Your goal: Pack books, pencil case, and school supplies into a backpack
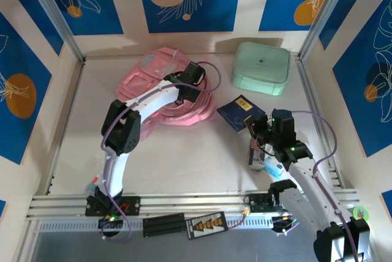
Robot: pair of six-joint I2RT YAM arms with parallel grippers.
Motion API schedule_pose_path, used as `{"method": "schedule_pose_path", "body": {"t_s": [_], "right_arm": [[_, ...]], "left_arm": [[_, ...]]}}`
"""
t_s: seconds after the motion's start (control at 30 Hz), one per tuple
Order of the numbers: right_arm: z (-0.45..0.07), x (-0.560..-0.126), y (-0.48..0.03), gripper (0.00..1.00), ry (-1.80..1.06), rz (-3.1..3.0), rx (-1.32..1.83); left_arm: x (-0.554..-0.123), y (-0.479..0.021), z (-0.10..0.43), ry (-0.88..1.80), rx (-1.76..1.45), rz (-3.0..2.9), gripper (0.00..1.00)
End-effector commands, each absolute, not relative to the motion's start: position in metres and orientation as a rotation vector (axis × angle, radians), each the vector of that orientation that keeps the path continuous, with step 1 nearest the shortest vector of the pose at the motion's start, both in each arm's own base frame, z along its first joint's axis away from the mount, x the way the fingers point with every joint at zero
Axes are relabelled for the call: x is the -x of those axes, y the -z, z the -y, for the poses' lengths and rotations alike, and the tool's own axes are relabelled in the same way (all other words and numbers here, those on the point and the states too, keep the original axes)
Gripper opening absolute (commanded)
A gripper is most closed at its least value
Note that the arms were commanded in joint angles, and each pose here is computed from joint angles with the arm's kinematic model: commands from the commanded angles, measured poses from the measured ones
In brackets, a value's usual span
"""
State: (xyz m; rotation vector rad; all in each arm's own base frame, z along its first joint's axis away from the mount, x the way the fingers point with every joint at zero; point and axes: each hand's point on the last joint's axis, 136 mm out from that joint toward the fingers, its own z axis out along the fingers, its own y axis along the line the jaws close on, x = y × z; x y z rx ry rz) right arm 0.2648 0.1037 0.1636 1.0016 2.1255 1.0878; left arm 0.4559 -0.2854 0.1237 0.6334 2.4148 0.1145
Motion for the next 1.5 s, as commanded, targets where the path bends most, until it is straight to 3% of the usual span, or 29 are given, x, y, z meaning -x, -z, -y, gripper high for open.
{"method": "schedule_pose_path", "body": {"t_s": [0.0,0.5,0.77,0.97,1.27,1.47], "right_arm": [[-0.104,-0.267,-0.179,0.0,-1.106,-2.088,-0.958],[-0.142,-0.276,-0.22,0.0,-1.288,-2.082,-0.65],[-0.19,-0.293,-0.213,0.0,-1.409,-2.163,-0.515],[-0.229,-0.321,-0.237,0.0,-1.46,-2.146,-0.379],[-0.263,-0.369,-0.182,0.0,-1.414,-2.268,-0.55],[-0.273,-0.391,-0.133,0.0,-1.239,-2.337,-0.642]], "left_arm": [[-0.444,-0.196,0.281,-0.025,-0.579,-2.31,0.0],[-0.413,-0.295,0.265,0.153,-0.484,-2.095,0.0],[-0.406,-0.307,0.264,0.199,-0.468,-2.072,0.0],[-0.402,-0.315,0.259,0.219,-0.455,-2.062,0.0],[-0.398,-0.314,0.255,0.257,-0.436,-2.067,0.0],[-0.397,-0.312,0.252,0.279,-0.423,-2.076,0.0]]}}
